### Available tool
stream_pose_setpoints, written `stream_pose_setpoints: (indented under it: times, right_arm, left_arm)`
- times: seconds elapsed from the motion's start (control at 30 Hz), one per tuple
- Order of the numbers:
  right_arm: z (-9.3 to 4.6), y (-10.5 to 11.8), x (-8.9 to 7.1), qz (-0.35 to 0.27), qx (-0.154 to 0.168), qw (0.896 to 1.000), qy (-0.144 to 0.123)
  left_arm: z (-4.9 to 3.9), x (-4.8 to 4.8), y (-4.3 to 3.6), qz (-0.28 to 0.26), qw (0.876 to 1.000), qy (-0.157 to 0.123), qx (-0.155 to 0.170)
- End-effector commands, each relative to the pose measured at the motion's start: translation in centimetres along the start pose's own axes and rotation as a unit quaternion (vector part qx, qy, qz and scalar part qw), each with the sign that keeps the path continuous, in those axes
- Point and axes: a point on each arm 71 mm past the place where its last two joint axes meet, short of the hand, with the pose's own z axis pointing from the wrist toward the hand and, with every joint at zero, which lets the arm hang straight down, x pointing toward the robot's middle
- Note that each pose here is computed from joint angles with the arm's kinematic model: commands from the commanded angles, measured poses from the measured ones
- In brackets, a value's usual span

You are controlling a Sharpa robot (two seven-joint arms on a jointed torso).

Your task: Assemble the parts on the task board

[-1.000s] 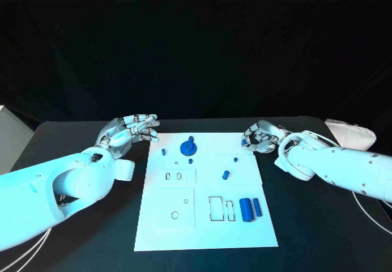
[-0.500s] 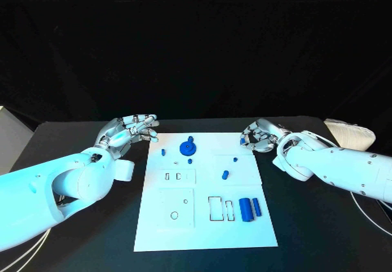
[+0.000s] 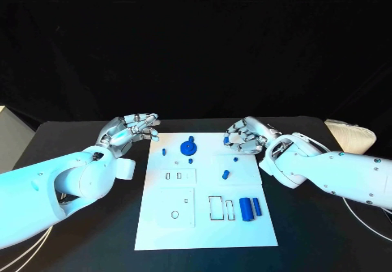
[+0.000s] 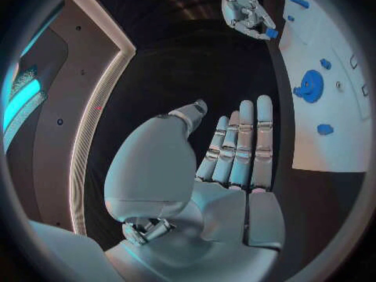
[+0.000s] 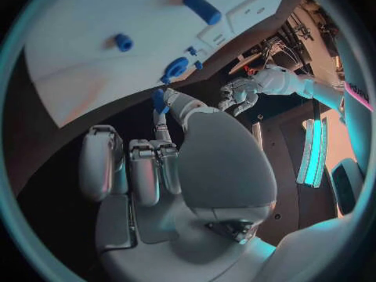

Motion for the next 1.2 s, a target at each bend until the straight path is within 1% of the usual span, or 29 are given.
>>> stream_pose_setpoints:
  times: [0.03,0.07,0.13,0.23,0.33,0.4,0.63,0.9,1.07,1.2]
  right_arm:
    - [0.0,2.0,1.1,-0.002,0.001,1.0,-0.002]
    - [0.0,2.5,1.4,0.001,-0.002,1.0,0.003]
    - [0.0,4.0,2.6,0.011,-0.013,1.0,0.02]
    - [-0.1,5.4,3.8,0.016,-0.025,0.999,0.035]
    - [-0.3,6.9,5.1,0.011,-0.035,0.998,0.049]
    - [-0.4,7.9,6.3,0.002,-0.039,0.997,0.061]
    - [-0.5,9.2,9.0,-0.02,-0.048,0.995,0.084]
    - [-0.5,10.4,10.9,-0.042,-0.063,0.992,0.096]
    - [-0.4,11.0,11.4,-0.056,-0.07,0.991,0.097]
    - [-0.2,11.1,11.6,-0.076,-0.079,0.99,0.092]
  left_arm:
    - [0.07,0.28,-0.06,-0.003,1.0,0.01,0.003]
    - [0.08,0.29,-0.05,-0.003,1.0,0.01,0.003]
    - [0.12,0.35,-0.01,-0.003,1.0,0.011,0.001]
    - [0.15,0.42,0.05,-0.002,1.0,0.011,-0.001]
    - [0.19,0.49,0.13,-0.001,1.0,0.012,-0.003]
    - [0.22,0.54,0.2,0.0,1.0,0.012,-0.005]
    - [0.27,0.71,0.33,0.0,1.0,0.015,-0.008]
    - [0.32,0.78,0.45,0.002,1.0,0.016,-0.011]
    - [0.32,0.78,0.48,0.004,1.0,0.016,-0.011]
    - [0.34,0.84,0.51,0.005,1.0,0.018,-0.012]
